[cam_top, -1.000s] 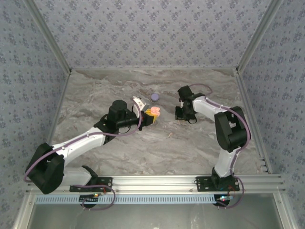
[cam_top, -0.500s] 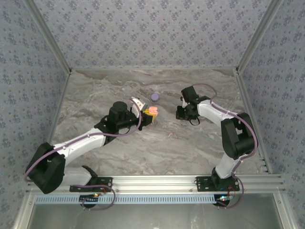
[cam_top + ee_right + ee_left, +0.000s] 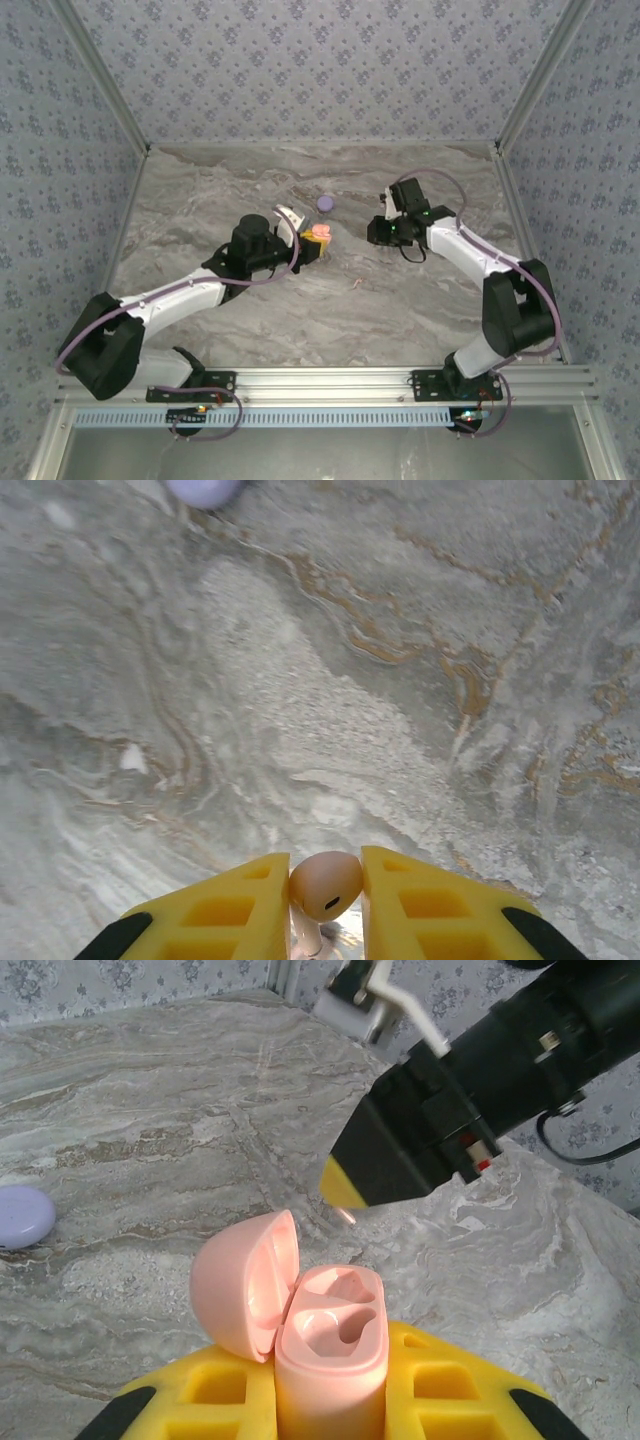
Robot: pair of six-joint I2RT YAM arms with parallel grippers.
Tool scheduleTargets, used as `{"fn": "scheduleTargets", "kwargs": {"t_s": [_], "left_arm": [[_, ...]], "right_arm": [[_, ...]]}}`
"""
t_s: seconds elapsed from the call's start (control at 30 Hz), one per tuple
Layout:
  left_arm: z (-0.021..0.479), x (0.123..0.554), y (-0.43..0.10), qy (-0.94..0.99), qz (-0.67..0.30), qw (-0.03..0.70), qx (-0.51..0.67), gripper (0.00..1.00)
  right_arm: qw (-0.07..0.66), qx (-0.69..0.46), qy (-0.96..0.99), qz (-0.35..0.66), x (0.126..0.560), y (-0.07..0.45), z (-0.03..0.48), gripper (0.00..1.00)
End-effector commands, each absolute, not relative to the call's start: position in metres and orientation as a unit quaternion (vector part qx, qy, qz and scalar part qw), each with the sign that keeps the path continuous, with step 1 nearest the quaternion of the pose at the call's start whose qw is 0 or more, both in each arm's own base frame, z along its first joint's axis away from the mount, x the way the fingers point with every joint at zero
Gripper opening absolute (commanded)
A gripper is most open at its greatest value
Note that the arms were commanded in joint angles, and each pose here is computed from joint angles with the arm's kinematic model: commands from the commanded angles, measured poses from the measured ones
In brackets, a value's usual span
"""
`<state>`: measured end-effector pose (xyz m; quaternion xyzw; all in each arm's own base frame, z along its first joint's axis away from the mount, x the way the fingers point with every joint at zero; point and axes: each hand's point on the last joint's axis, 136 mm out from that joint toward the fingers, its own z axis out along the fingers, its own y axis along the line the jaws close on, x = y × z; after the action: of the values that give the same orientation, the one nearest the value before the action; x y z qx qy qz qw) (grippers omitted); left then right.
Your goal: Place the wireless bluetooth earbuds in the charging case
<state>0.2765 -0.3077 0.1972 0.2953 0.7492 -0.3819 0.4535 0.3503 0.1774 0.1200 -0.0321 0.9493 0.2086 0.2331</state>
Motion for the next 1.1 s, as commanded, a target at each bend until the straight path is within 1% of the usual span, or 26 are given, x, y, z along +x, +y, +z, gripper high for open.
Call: {"fn": "scheduleTargets", "kwargs": {"t_s": [0.0,0.37,0.7,0.83,1.07], "left_arm": [[0.205,0.279,-0.312,0.737,-0.392,0.469,0.288,0.13],[0.213,0.282,-0.317,0.724,-0.412,0.479,0.277,0.13],[0.241,0.283,-0.323,0.686,-0.440,0.512,0.272,0.13],[0.256,0.281,-0.327,0.666,-0.460,0.523,0.267,0.14],[0.276,0.275,-0.339,0.647,-0.474,0.531,0.273,0.14]], "right_arm": [[0.266,-0.053,0.931,0.245,0.350,0.186,0.148,0.24],[0.343,-0.097,0.872,0.337,0.339,0.209,0.233,0.25],[0.416,-0.155,0.809,0.387,0.317,0.231,0.312,0.26],[0.435,-0.172,0.792,0.393,0.310,0.240,0.331,0.26],[0.453,-0.191,0.775,0.398,0.303,0.252,0.347,0.26]]}}
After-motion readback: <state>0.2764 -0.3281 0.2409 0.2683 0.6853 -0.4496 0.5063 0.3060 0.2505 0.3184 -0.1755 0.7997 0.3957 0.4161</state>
